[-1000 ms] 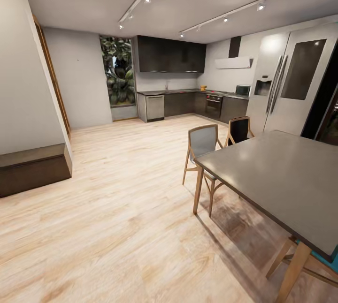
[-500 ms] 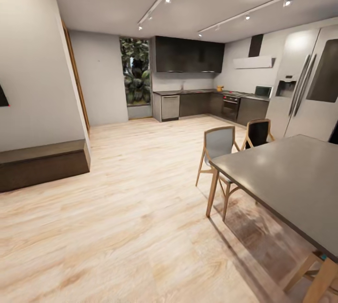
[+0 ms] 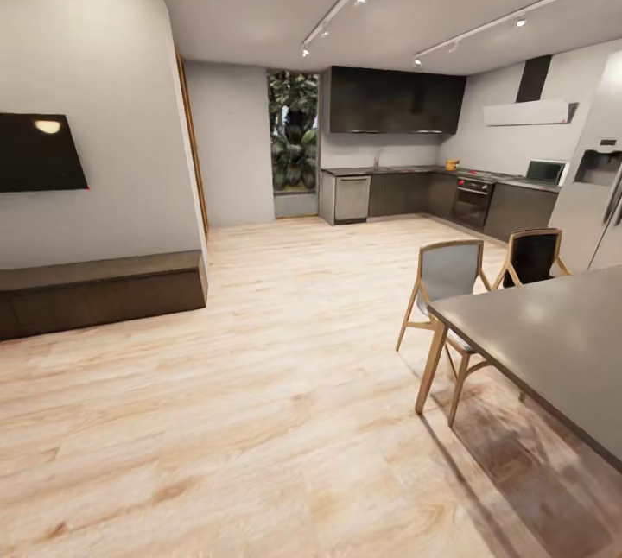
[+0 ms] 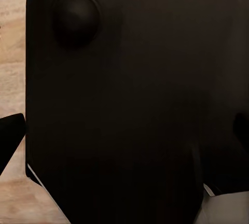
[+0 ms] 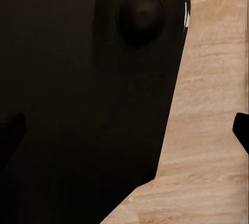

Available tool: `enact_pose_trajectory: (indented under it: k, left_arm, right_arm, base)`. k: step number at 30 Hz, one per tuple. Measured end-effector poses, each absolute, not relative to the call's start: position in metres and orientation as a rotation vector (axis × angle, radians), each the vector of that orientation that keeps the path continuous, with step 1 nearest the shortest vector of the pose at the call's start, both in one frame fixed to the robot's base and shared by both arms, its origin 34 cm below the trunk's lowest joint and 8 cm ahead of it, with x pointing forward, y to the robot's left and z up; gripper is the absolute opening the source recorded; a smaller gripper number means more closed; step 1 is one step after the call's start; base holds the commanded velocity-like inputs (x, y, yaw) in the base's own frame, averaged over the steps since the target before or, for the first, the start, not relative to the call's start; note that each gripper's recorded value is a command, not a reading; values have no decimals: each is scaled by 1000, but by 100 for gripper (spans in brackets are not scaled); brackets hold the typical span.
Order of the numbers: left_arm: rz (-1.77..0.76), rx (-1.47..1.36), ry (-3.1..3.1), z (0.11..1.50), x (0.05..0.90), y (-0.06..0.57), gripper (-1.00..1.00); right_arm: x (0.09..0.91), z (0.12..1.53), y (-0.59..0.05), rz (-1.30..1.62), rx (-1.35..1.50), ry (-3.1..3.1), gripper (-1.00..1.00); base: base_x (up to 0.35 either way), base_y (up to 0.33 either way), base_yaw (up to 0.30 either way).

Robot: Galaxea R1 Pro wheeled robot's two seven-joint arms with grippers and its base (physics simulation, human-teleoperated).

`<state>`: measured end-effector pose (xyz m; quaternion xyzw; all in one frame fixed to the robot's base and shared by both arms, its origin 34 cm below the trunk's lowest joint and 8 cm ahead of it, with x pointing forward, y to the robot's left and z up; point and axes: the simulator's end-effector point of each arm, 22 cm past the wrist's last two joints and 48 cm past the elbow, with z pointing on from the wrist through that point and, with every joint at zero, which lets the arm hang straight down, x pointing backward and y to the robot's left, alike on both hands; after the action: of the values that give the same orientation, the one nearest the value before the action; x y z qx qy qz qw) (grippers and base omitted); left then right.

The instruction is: In the kitchen, take the popcorn bag from the countertop, put it into the microwave, and heat it until the popcorn is cooked so the cooked popcorn ends up inside the bag.

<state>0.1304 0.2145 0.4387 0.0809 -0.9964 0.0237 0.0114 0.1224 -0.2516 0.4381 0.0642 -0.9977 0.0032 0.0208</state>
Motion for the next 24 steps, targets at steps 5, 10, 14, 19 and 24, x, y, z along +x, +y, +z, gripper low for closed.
enact_pose_trajectory:
  k: [5,10,14,19,24]
  left_arm:
    - [76,251,-3108,439,130,214,100]
    - [77,251,-3107,439,130,213,100]
    - [77,251,-3100,439,129,213,100]
    - [78,251,-3097,439,128,213,100]
    - [78,251,-3098,439,128,213,100]
  right_arm:
    - [122,438,-252,10,198,-3094,100]
    - [122,438,-251,9,196,-3094,100]
    - [122,438,-252,10,190,-3093,100]
    - [122,438,-253,10,207,-3092,100]
    - [122,438,-252,9,209,-3092,100]
  base:
    - [317,0,300]
    - [323,0,156]
    - [324,0,10]
    - [325,0,1]
    - [325,0,0]
